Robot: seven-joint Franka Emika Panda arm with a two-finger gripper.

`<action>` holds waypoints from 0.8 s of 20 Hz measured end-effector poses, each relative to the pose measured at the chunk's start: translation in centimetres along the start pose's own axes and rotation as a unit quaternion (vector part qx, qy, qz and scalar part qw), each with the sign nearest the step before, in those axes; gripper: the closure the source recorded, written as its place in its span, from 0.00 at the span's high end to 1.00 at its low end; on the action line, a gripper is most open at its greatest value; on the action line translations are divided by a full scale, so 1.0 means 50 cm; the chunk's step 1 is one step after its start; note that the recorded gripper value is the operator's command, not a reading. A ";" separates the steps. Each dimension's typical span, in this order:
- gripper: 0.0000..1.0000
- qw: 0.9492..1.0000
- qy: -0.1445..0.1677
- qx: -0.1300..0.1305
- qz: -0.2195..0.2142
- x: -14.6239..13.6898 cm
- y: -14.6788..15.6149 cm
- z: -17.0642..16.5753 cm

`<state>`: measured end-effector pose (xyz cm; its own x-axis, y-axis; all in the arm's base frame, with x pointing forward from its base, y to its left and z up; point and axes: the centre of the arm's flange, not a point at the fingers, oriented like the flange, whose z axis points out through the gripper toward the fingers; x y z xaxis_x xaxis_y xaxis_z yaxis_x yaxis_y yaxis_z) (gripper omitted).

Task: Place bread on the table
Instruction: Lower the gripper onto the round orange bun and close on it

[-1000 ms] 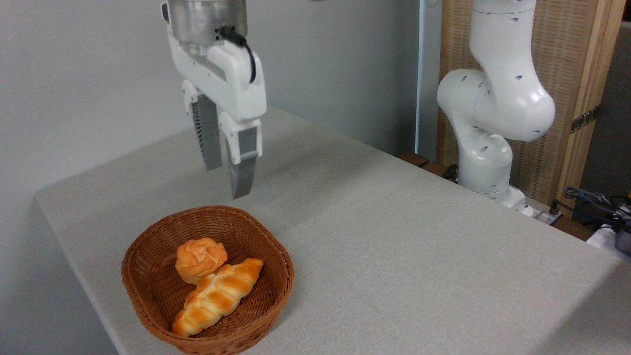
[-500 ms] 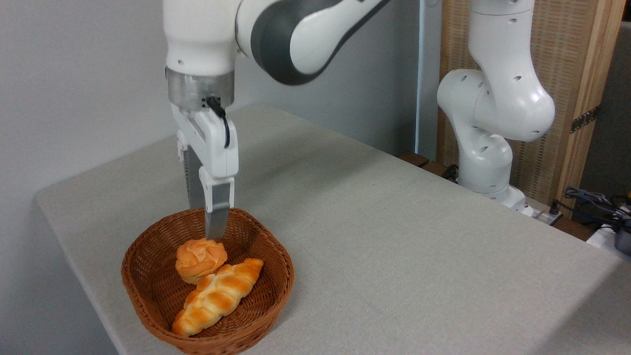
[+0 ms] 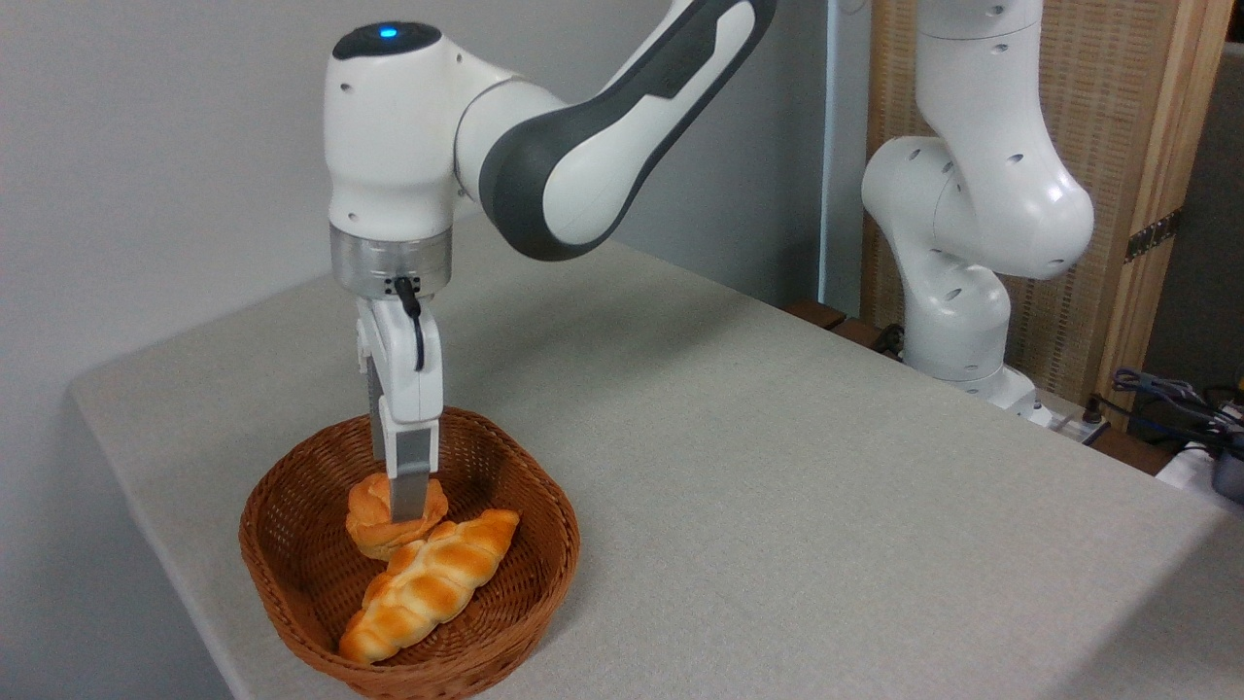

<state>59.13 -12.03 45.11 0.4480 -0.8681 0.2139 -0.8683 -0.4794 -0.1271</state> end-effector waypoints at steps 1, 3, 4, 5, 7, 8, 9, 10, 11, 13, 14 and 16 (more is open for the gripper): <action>1.00 1.000 0.000 -0.001 0.002 0.004 0.003 0.008; 1.00 1.000 -0.007 0.000 0.011 0.007 0.005 0.018; 1.00 1.000 -0.013 0.004 0.018 0.007 0.005 0.020; 1.00 0.999 -0.020 0.008 0.025 0.006 0.004 0.021; 1.00 0.999 -0.029 0.015 0.035 0.005 0.004 0.021; 1.00 0.999 -0.031 0.016 0.037 0.004 0.003 0.022; 1.00 0.999 -0.032 0.016 0.038 0.004 0.004 0.023; 1.00 0.999 -0.033 0.016 0.039 0.004 0.005 0.025; 1.00 0.999 -0.034 0.015 0.040 0.003 0.006 0.027; 1.00 0.998 -0.036 0.010 0.043 0.006 0.012 0.038; 1.00 0.998 -0.036 0.008 0.045 0.009 0.015 0.046; 1.00 0.998 -0.035 0.006 0.047 0.014 0.019 0.059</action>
<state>59.26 -13.44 42.26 0.3787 -0.9162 0.1314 -0.9048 -0.3963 -0.1557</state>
